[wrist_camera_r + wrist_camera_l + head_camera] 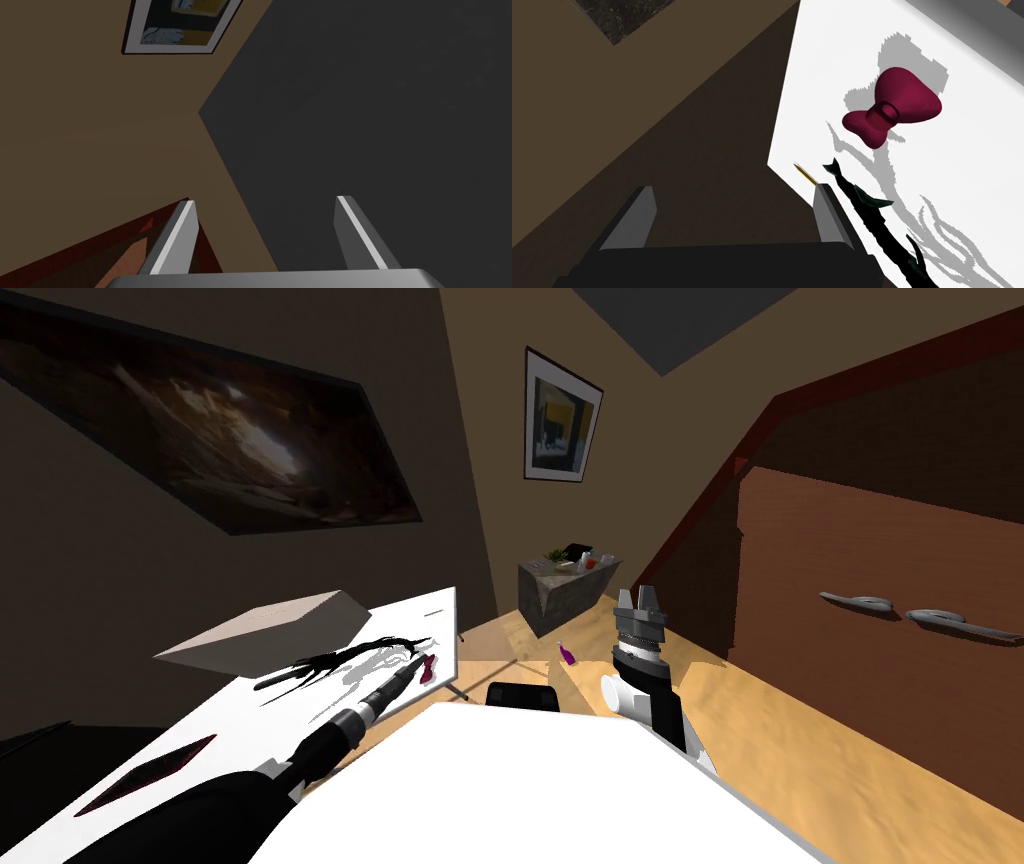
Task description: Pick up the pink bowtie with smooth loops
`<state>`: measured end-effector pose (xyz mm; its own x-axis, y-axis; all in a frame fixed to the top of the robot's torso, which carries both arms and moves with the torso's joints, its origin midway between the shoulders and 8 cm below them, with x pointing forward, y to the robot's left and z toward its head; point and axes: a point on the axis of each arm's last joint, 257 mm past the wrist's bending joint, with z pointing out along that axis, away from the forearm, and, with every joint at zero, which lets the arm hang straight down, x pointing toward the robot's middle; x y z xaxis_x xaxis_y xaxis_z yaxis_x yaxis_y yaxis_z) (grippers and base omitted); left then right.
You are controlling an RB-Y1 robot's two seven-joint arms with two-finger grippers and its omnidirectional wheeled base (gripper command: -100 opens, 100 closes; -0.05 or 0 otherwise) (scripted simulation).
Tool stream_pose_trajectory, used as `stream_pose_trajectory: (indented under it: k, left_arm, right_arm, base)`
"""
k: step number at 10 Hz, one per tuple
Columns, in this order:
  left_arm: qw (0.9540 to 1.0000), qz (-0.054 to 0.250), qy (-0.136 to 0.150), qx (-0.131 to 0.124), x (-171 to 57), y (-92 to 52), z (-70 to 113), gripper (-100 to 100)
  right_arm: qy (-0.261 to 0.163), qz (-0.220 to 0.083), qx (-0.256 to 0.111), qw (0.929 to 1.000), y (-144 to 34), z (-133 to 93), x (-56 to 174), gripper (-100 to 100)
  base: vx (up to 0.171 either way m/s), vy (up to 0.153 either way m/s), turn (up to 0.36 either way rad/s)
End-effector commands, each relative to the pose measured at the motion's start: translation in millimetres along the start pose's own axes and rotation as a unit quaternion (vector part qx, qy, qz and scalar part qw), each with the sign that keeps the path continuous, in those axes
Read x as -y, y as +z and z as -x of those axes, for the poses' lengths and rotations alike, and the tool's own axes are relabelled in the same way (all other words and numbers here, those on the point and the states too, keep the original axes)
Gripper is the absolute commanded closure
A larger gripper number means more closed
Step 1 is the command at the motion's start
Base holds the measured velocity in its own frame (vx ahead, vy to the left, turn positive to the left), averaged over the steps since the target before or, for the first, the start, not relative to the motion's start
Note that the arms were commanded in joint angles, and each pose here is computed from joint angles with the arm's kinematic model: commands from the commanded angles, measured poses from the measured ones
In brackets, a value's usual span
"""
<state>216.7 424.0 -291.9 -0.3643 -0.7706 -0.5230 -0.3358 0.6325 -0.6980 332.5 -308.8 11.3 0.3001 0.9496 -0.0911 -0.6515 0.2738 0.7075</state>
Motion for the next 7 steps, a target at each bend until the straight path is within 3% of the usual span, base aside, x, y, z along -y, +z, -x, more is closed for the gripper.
stream_pose_trajectory:
  k: [1, 2, 3, 5, 6, 7]
  left_arm:
    - [0.9989, 0.036, 0.013, -0.025, -25, -5.9, -12.1, -100]
    - [0.9965, 0.066, 0.023, -0.045, -45, -14.6, -23.5, -100]
    - [0.9965, 0.066, 0.024, -0.046, -45, -14.5, -23.5, -100]
    - [0.9874, 0.124, 0.045, -0.087, -84, -36.4, -45.0, -100]
    - [0.9872, 0.124, 0.047, -0.088, -84, -36.3, -44.7, -100]
    - [0.9808, 0.152, 0.058, -0.108, -102, -49.1, -54.3, -100]
  right_arm:
    - [0.0, 0.0, 0.0, 1.0, 0.0, 0, 0, 0]
    - [0.0, 0.0, 0.0, 1.0, 0.0, 0, 0, 0]
    - [0.0, 0.0, 0.0, 1.0, 0.0, 0, 0, 0]
    - [0.0, 0.0, 0.0, 1.0, 0.0, 0, 0, 0]
    - [0.0, 0.0, 0.0, 1.0, 0.0, 0, 0, 0]
    - [0.0, 0.0, 0.0, 1.0, 0.0, 0, 0, 0]
  base:
    - [0.096, 0.009, -0.047]
    - [0.15, 0.0, -0.096]
    - [0.111, 0.01, -0.023]
    - [0.118, 0.026, -0.073]
    - [0.1, 0.018, -0.023]
    - [0.092, 0.004, -0.048]
